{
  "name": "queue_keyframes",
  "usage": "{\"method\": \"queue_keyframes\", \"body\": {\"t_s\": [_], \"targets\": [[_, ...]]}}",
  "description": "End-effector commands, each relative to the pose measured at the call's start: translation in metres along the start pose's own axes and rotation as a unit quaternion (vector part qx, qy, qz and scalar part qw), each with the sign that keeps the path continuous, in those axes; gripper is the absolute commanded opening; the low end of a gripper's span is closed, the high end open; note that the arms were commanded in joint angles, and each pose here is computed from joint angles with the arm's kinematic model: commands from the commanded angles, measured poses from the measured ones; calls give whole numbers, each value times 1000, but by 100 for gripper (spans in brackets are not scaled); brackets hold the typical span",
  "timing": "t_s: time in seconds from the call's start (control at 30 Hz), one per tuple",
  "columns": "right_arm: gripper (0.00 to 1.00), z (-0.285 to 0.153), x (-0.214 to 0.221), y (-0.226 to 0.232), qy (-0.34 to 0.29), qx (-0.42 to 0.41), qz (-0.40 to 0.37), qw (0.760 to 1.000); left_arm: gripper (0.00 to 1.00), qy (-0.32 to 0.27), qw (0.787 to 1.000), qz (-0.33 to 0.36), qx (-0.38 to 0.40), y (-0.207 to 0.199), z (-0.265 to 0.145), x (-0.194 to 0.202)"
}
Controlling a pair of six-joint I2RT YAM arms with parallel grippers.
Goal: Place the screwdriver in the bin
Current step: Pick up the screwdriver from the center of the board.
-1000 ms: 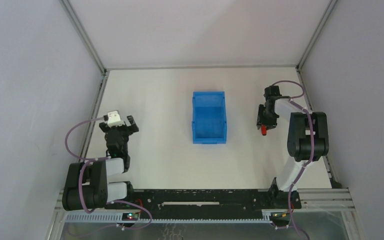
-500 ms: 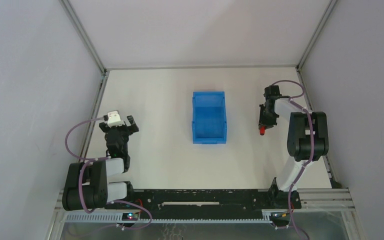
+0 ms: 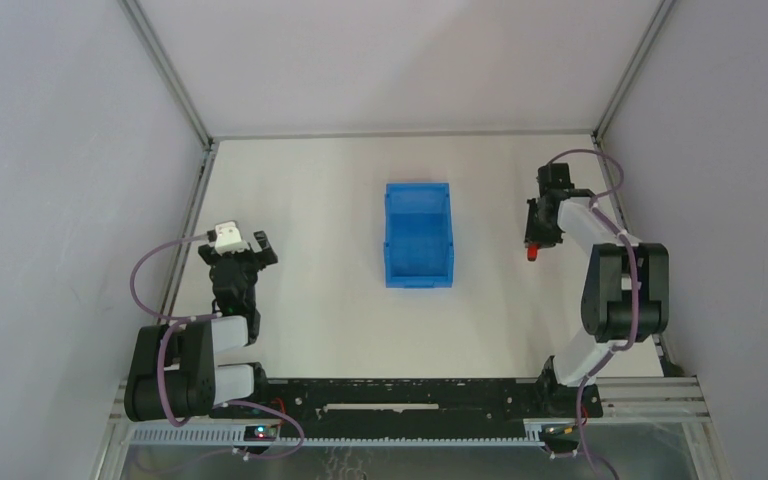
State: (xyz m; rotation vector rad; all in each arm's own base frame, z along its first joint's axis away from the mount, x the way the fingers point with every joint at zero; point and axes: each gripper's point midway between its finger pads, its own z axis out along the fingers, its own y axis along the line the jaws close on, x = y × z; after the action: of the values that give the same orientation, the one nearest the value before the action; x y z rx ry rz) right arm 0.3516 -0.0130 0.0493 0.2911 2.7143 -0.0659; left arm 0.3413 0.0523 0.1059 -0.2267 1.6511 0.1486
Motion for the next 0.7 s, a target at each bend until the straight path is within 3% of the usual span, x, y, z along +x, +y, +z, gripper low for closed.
{"method": "queue_keyframes", "body": {"t_s": [0.0, 0.4, 0.67], "targets": [[4, -31, -14, -1, -39, -6, 8, 999, 100, -43, 999, 1, 1, -3, 9, -30], [4, -87, -30, 2, -89, -26, 10, 996, 100, -43, 999, 1, 2, -3, 9, -30], [6, -144, -42, 44, -153, -132, -4, 979, 100, -43, 999, 1, 2, -3, 9, -30]]}}
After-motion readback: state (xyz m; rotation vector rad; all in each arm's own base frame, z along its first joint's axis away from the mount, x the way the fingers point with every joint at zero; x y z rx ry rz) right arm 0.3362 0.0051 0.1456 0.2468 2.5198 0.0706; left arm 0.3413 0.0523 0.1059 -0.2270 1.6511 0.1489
